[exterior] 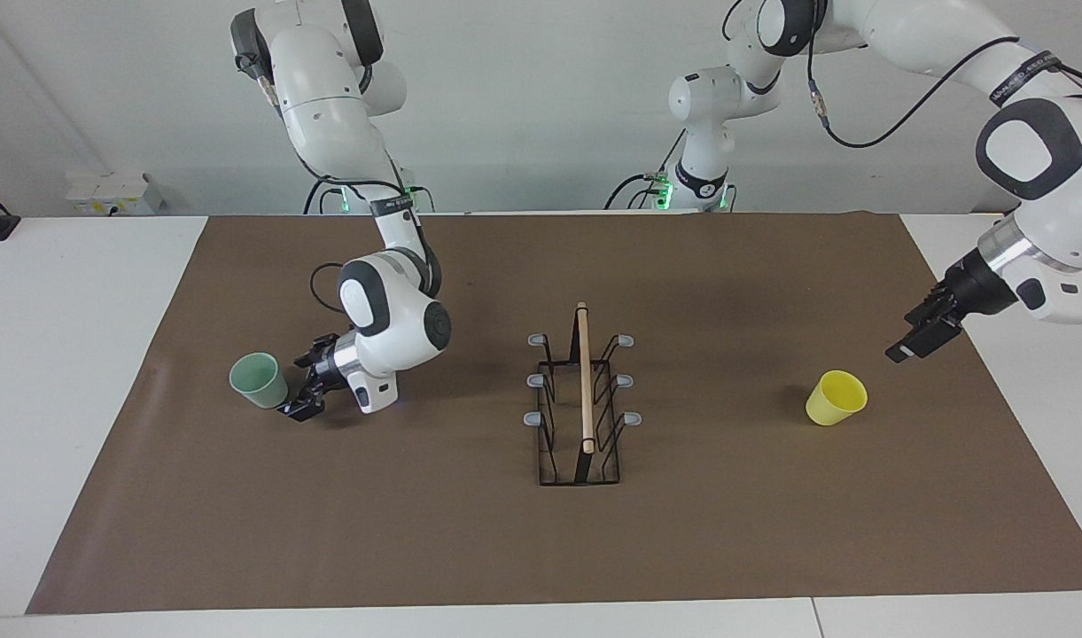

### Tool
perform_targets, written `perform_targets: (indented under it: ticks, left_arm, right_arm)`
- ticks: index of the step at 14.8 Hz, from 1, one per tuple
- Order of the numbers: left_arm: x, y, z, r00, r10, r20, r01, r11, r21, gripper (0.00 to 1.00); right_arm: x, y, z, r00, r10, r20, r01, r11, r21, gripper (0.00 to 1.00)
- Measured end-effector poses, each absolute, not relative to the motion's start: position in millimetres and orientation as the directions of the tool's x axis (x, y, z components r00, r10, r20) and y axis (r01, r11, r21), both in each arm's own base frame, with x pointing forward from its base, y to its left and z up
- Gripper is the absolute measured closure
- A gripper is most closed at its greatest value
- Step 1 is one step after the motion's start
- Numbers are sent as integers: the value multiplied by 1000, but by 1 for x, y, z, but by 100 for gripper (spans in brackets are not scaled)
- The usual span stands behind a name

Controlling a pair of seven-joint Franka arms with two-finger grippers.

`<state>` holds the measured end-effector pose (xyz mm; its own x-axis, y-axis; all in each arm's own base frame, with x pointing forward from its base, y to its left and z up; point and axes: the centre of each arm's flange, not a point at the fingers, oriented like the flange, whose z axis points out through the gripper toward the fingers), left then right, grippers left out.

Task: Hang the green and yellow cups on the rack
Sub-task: 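Grasp the green cup with the right gripper while the left gripper opens, then grasp the yellow cup with the left gripper while the right gripper lifts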

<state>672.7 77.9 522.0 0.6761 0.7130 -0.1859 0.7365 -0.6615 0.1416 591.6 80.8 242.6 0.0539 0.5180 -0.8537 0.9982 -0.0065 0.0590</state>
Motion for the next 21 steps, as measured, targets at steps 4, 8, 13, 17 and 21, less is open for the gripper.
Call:
perform_targets:
  ticks: [4, 8, 13, 17, 21]
  left_arm:
    - [700, 119, 476, 497, 833, -245, 868, -481, 126, 0]
    - [726, 153, 422, 354, 896, -269, 932, -317, 173, 4]
    - [728, 194, 384, 96, 918, -385, 983, -26, 184, 0]
    - [703, 193, 343, 8, 891, -453, 995, 39, 96, 0]
    - [676, 189, 326, -71, 848, -525, 990, 124, 66, 0]
  right_arm:
    - [578, 72, 239, -25, 469, -883, 993, 113, 31, 0]
    - [573, 59, 231, -56, 458, -887, 991, 136, 7, 0]
    - [566, 54, 223, -95, 415, -905, 983, 185, -18, 0]
    - [561, 40, 217, -105, 394, -913, 981, 193, -30, 0]
    - [558, 38, 216, -67, 395, -916, 983, 185, 7, 1]
